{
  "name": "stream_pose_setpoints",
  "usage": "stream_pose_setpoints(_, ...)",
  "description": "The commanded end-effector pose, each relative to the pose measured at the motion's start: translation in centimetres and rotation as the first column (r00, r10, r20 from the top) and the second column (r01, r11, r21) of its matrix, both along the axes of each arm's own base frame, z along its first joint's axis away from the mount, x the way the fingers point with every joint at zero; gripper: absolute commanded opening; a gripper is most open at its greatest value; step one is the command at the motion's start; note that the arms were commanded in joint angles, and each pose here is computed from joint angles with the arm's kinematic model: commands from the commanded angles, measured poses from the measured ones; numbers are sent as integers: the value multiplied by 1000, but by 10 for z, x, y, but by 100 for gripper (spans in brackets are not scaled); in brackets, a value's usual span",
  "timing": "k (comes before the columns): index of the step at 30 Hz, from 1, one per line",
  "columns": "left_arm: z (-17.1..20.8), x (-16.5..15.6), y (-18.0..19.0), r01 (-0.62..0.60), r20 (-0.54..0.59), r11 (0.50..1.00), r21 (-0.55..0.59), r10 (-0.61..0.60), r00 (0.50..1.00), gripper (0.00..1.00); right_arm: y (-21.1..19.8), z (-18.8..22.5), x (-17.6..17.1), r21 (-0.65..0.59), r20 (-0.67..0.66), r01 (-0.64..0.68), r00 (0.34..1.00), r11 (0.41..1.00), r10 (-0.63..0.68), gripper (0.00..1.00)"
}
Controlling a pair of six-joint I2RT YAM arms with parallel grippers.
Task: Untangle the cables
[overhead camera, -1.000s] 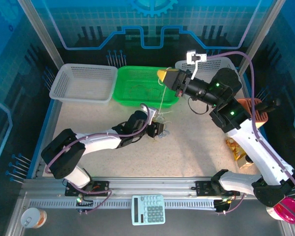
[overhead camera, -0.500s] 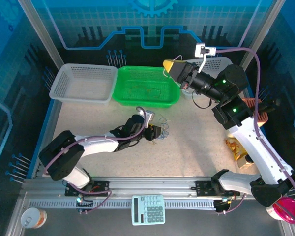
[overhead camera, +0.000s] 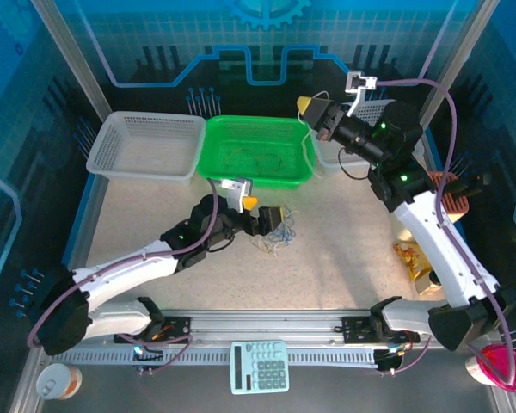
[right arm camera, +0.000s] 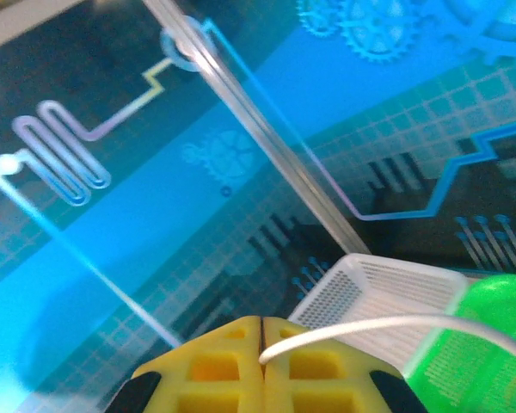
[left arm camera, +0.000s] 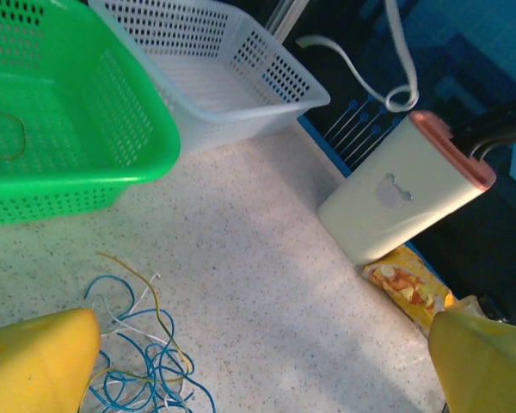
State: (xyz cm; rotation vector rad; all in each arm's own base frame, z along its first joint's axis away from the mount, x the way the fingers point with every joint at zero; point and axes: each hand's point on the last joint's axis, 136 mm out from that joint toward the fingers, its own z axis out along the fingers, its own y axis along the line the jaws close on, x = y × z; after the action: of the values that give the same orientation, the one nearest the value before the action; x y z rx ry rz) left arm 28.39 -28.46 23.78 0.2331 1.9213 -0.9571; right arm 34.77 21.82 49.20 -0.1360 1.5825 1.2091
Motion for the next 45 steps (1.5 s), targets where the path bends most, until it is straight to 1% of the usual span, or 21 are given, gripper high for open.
stream_pose_setpoints(1,21,3,14,-53,14,999,4,53,999,99,-20,3,25,-43,22,104,994,994,-103,0)
stream_pose_setpoints(6,34,8,29,-98,5,995,-7,98,995,99,-50,-8,70,-73,-2,223,975,972,-223,0)
stream_pose_setpoints(13,45,18,43,-148,-11,989,-29,147,989,99,-98,-37,135,-82,-76,359,928,930,-365,0)
stream_pose_setpoints(19,55,23,49,-156,-17,986,-50,155,988,99,-121,-68,180,-103,-137,419,893,902,-430,0)
stream_pose_setpoints(25,62,25,50,-150,-15,987,-60,149,989,99,-129,-110,216,-135,-215,436,864,890,-456,0)
stream_pose_setpoints(32,59,25,52,-152,-29,987,-58,150,988,99,-133,-166,244,-173,-309,441,824,881,-474,0)
stream_pose_setpoints(35,59,24,55,-157,-28,986,-58,156,987,99,-130,-176,248,-168,-328,428,826,888,-460,0)
stream_pose_setpoints(38,59,25,57,-163,-29,985,-58,161,986,99,-126,-172,248,-150,-322,416,837,897,-442,0)
stream_pose_setpoints(45,54,27,60,-179,-44,982,-57,177,983,99,-117,-134,241,-139,-258,391,873,910,-415,0)
